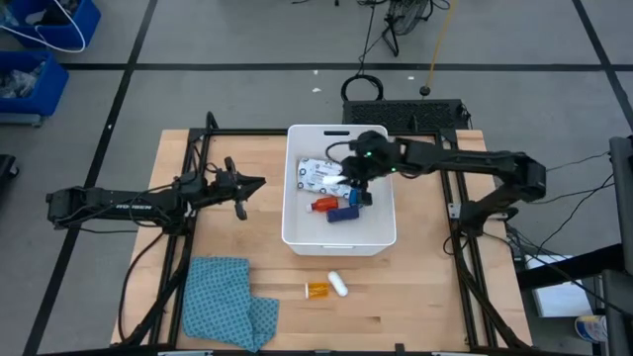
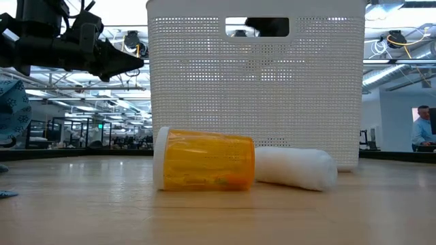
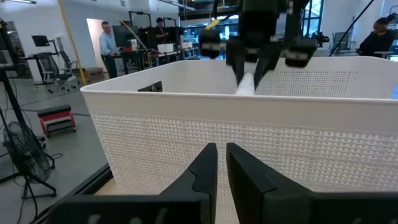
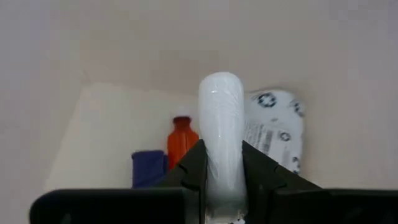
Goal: Pick & place medical supplies in basket/bin
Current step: Put the left white rolled gauze into the white bin
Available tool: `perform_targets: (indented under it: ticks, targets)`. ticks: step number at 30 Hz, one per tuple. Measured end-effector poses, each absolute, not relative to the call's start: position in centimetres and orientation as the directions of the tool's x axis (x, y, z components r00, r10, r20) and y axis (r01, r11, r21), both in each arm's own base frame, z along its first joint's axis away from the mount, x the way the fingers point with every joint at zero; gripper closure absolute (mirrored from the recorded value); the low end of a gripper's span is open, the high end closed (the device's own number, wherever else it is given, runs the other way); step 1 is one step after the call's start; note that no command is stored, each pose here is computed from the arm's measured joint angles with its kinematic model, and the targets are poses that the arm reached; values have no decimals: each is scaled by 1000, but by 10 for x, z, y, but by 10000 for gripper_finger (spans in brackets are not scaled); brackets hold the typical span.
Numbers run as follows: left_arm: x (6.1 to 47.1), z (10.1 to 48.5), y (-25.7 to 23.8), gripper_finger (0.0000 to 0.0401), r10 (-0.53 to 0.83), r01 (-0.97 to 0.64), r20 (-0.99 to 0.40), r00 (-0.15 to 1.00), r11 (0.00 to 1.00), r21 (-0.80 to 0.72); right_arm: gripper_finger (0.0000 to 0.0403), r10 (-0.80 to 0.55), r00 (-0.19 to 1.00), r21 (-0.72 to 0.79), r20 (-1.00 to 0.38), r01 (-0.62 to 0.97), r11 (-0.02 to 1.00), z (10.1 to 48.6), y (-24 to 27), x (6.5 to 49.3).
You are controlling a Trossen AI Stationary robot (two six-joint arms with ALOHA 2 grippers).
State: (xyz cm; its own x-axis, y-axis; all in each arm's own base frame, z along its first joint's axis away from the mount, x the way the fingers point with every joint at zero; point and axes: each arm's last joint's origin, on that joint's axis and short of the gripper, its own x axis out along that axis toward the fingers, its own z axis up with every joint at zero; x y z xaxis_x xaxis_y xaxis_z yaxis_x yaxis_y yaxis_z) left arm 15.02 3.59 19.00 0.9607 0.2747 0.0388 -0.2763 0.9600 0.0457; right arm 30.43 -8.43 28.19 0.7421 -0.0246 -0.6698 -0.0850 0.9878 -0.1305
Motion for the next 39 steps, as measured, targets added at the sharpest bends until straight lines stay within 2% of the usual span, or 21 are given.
perform_targets:
  ticks: [7,19,32,39]
  targets:
    - [150,189,36,361,275,-276,32,961,960,48,353,8,630,-152,-777,-200,968,243,-89,320]
    - [150,189,36,361,275,-276,32,961,959,56,353,96,454,-50,-886,-299,953,184,-92,334]
    - [150,189,36,361,274,-276,32,961,959,67,353,143,367,16,-919,-328,944,161,-87,337]
    - [150,189,36,361,274,-276,32,961,959,67,353,145,362,28,-921,-310,950,161,-87,336]
